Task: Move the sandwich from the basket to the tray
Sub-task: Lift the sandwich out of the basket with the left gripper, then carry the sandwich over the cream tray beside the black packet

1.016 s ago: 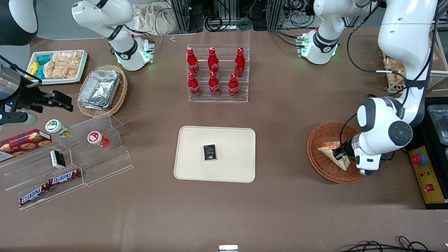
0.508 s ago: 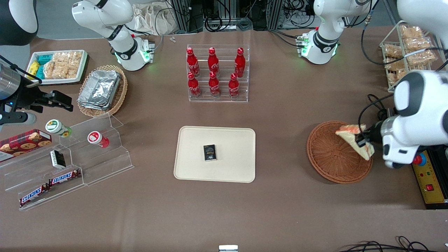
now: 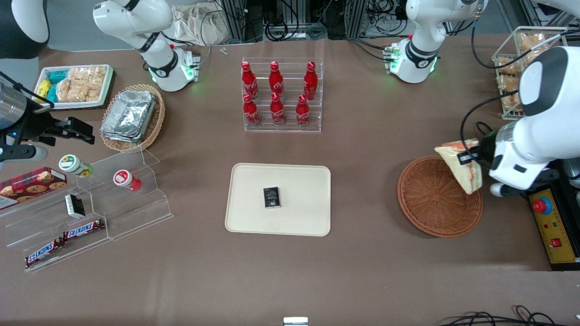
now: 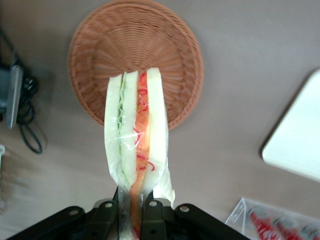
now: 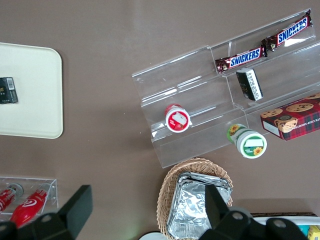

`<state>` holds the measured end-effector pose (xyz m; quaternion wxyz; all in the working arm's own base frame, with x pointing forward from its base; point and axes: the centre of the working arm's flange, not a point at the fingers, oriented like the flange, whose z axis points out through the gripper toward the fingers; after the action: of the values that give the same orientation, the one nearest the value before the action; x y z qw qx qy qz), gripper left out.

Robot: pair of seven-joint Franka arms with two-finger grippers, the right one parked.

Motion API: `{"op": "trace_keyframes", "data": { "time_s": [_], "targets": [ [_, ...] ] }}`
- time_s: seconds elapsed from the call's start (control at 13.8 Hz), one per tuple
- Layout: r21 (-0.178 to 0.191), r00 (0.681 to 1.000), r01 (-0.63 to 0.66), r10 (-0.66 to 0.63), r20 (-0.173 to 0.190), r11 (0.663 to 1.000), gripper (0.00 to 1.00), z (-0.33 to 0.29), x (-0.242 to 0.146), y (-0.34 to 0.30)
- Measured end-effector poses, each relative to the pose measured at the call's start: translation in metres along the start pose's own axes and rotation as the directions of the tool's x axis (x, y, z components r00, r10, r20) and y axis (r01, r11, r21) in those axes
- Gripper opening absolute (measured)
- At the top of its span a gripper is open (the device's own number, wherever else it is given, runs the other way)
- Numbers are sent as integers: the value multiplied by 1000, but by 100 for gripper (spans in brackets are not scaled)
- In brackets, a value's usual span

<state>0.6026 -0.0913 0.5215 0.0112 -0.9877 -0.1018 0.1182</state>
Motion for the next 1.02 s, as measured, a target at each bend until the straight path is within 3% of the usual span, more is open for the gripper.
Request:
{"op": "trace_keyframes", "data": {
  "time_s": [0.51,0.87,1.02],
  "targets": [
    [-1,975,-224,224,4,975,15,7,-39,89],
    [18,932,-361,361,-32,933,15,61,-54,188],
    [-4,928,-368,367,-59,930,15,96,-51,227]
  ]
}}
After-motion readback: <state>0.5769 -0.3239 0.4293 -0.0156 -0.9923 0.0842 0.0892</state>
